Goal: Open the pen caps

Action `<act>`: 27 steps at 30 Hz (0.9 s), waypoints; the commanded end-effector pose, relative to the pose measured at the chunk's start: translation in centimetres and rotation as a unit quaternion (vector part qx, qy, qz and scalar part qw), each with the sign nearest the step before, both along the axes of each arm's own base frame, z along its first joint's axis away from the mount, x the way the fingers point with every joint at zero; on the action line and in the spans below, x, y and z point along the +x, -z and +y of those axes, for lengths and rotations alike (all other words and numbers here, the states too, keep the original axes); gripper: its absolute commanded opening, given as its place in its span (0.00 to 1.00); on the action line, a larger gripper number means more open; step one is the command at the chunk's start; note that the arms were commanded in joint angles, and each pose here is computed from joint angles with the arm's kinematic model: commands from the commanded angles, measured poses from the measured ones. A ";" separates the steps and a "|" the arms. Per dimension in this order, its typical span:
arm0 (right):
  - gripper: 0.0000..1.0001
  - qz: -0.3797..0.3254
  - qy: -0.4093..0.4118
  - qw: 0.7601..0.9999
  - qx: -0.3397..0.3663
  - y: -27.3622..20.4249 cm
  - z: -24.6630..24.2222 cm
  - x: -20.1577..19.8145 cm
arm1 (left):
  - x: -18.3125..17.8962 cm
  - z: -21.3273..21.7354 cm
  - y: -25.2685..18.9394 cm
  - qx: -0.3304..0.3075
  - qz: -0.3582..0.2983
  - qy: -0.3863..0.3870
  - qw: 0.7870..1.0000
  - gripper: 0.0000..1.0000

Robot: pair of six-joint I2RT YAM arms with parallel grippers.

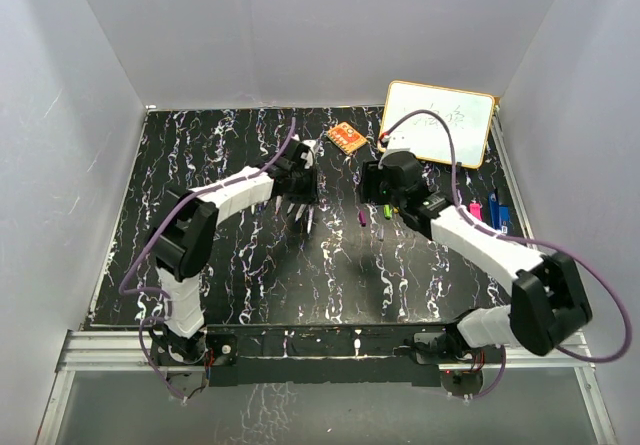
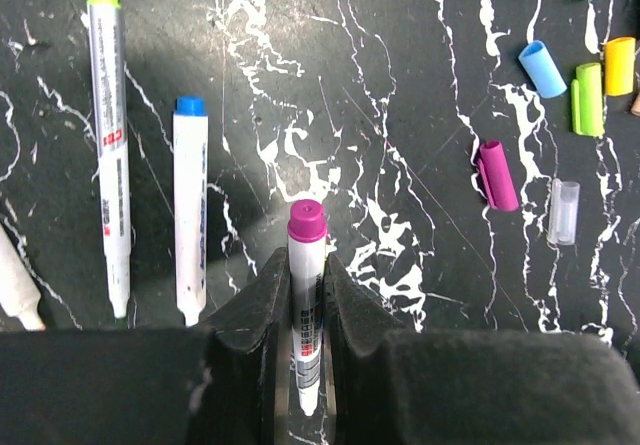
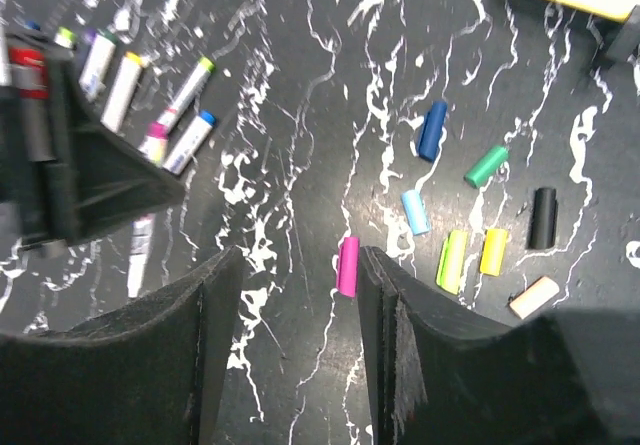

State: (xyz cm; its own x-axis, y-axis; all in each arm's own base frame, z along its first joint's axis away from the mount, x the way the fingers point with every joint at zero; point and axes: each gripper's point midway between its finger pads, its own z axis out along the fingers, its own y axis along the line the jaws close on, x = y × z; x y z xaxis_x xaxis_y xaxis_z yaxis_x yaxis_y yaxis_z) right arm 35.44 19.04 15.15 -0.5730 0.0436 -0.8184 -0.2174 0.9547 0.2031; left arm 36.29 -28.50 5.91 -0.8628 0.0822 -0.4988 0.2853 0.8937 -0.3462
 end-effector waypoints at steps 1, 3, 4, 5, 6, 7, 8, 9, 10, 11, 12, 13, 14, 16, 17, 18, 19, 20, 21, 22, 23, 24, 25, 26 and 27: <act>0.49 -0.081 0.009 0.996 0.028 -4.4 -0.7 0.4 | 1.3 -0.4 -0.6 0.021 -0.019 0.013 1.000 0.00; 0.50 -0.094 0.007 0.995 0.035 -5.3 -0.9 -0.1 | 1.7 -0.7 -0.2 0.023 -0.018 0.015 0.999 0.00; 0.50 -0.098 0.007 0.994 0.036 -5.6 -1.0 -0.2 | 1.8 -0.8 0.2 0.027 -0.015 0.016 0.999 0.00; 0.51 -0.102 0.007 0.994 0.037 -5.9 -1.1 -0.4 | 2.0 -0.8 0.5 0.031 -0.013 0.015 0.999 0.00; 0.51 -0.105 0.007 0.994 0.038 -6.1 -1.2 -0.5 | 2.2 -0.8 0.8 0.034 -0.012 0.014 0.999 0.00; 0.51 -0.109 0.007 0.993 0.039 -6.4 -1.3 -0.7 | 2.4 -0.8 1.0 0.036 -0.012 0.015 0.999 0.00; 0.51 -0.111 0.006 0.993 0.038 -6.5 -1.4 -0.8 | 2.6 -0.9 1.1 0.038 -0.012 0.015 0.999 0.00; 0.51 -0.113 0.006 0.993 0.037 -6.5 -1.4 -0.8 | 2.8 -1.0 1.3 0.039 -0.012 0.015 0.999 0.00; 0.51 -0.113 0.007 0.993 0.037 -6.6 -1.5 -0.9 | 3.0 -1.1 1.4 0.040 -0.013 0.016 0.999 0.00; 0.51 -0.113 0.007 0.993 0.037 -6.6 -1.6 -1.0 | 3.1 -1.2 1.5 0.041 -0.013 0.016 0.999 0.00; 0.51 -0.113 0.006 0.993 0.036 -6.5 -1.6 -1.0 | 3.3 -1.2 1.6 0.043 -0.013 0.017 0.999 0.00; 0.51 -0.113 0.007 0.993 0.036 -6.5 -1.6 -1.0 | 3.5 -1.2 1.7 0.045 -0.014 0.017 0.999 0.00; 0.52 -0.112 0.005 0.993 0.036 -6.4 -1.6 -1.1 | 3.8 -1.4 1.6 0.046 -0.016 0.016 0.999 0.00; 0.51 -0.110 0.004 0.993 0.036 -6.2 -1.6 -1.2 | 4.1 -1.4 1.8 0.052 -0.015 0.018 0.998 0.00; 0.51 -0.110 0.003 0.993 0.036 -6.2 -1.6 -1.3 | 4.2 -1.5 1.8 0.053 -0.015 0.019 0.998 0.00; 0.51 -0.110 0.004 0.993 0.036 -6.2 -1.6 -1.3 | 4.3 -1.6 1.9 0.055 -0.015 0.020 0.998 0.00; 0.51 -0.109 0.002 0.993 0.037 -6.2 -1.6 -1.3 | 4.4 -1.6 2.0 0.055 -0.014 0.020 0.998 0.00; 0.51 -0.109 0.002 0.993 0.037 -6.1 -1.6 -1.3 | 4.5 -1.6 2.0 0.056 -0.015 0.019 0.998 0.02; 0.51 -0.108 0.001 0.993 0.036 -6.1 -1.6 -1.3 | 4.6 -1.6 2.0 0.057 -0.015 0.019 0.998 0.05; 0.51 -0.109 0.001 0.993 0.037 -6.2 -1.6 -1.4 | 4.6 -1.7 2.1 0.057 -0.014 0.019 0.998 0.07; 0.51 -0.108 0.001 0.993 0.036 -6.1 -1.6 -1.4 | 4.7 -1.7 2.2 0.058 -0.013 0.019 0.998 0.11; 0.51 -0.108 0.001 0.993 0.036 -6.1 -1.6 -1.4 | 4.7 -1.7 2.3 0.059 -0.013 0.019 0.998 0.15; 0.51 -0.108 0.001 0.993 0.037 -6.1 -1.6 -1.4 | 4.7 -1.7 2.4 0.059 -0.013 0.019 0.998 0.17; 0.51 -0.108 0.000 0.993 0.037 -6.1 -1.6 -1.4 | 4.7 -1.7 2.4 0.059 -0.012 0.019 0.998 0.19; 0.51 -0.108 0.001 0.994 0.036 -6.1 -1.6 -1.4 | 4.7 -1.7 2.4 0.059 -0.012 0.019 0.998 0.21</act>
State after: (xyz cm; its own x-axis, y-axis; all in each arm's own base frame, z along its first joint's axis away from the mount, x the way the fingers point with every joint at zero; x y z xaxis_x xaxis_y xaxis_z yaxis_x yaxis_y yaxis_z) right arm 33.49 17.50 18.91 -0.4557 0.0757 -0.8869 -0.2523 0.9445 0.2103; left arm 40.76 -30.25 3.58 -0.8451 0.1601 -0.5101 0.3248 0.9116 -0.2520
